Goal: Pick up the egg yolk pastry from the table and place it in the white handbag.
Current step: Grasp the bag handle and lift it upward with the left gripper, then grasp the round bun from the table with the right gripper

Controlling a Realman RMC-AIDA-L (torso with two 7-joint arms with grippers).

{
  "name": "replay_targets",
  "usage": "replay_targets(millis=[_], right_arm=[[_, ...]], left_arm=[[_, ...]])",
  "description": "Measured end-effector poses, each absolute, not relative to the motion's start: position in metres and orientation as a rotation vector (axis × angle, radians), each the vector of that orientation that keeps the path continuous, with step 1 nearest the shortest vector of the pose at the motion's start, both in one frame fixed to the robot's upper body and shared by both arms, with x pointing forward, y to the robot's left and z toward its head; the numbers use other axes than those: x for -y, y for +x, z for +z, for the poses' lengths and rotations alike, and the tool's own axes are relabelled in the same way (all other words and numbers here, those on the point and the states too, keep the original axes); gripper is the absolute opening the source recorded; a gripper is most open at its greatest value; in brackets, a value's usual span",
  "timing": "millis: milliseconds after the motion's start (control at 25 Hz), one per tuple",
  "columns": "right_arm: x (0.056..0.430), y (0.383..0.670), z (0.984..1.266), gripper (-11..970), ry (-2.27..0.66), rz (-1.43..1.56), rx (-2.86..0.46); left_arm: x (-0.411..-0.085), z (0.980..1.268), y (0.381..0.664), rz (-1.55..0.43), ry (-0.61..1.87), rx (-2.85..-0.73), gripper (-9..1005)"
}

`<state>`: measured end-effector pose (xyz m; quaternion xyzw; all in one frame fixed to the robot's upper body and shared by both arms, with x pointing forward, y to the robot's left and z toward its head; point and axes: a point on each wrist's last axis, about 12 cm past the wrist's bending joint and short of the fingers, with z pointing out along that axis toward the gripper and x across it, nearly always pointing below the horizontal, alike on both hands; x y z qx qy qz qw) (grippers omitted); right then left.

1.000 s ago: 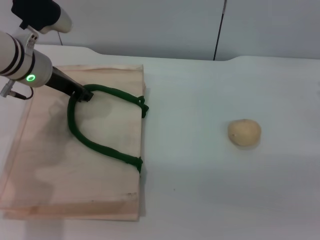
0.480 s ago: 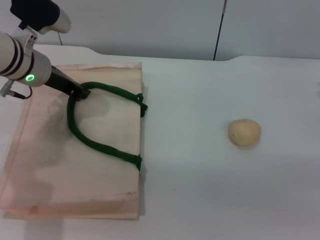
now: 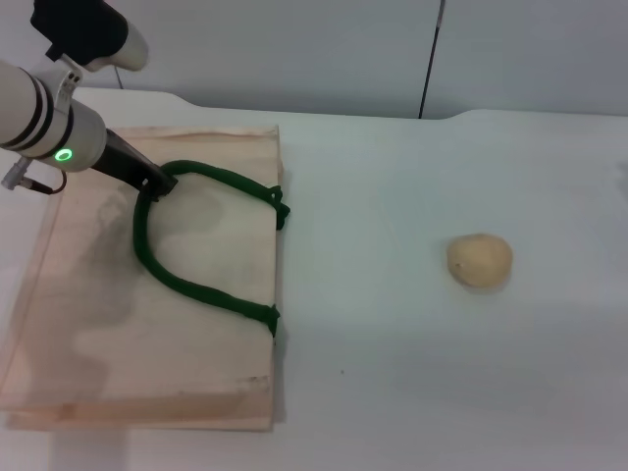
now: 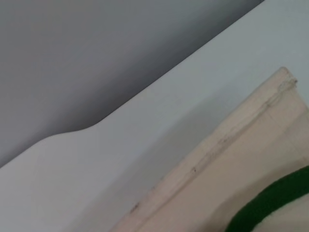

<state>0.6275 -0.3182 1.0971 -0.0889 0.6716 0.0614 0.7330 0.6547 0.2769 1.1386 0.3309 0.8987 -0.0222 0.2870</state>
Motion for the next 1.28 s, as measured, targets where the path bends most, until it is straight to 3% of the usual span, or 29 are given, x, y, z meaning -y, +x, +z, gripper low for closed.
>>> replay_targets(millis=[320, 1280], right_arm=[[0.310, 0.627, 1.092, 794, -0.362, 0.168, -1.541], [0.326, 0.598, 1.112, 795, -0.708, 0.553, -1.778]], left_arm=[[-0.278, 1.155, 0.656, -0.054, 0.891, -2.363, 136], [-0.273, 1.261, 0.627, -0.150, 0.933, -2.065, 134]])
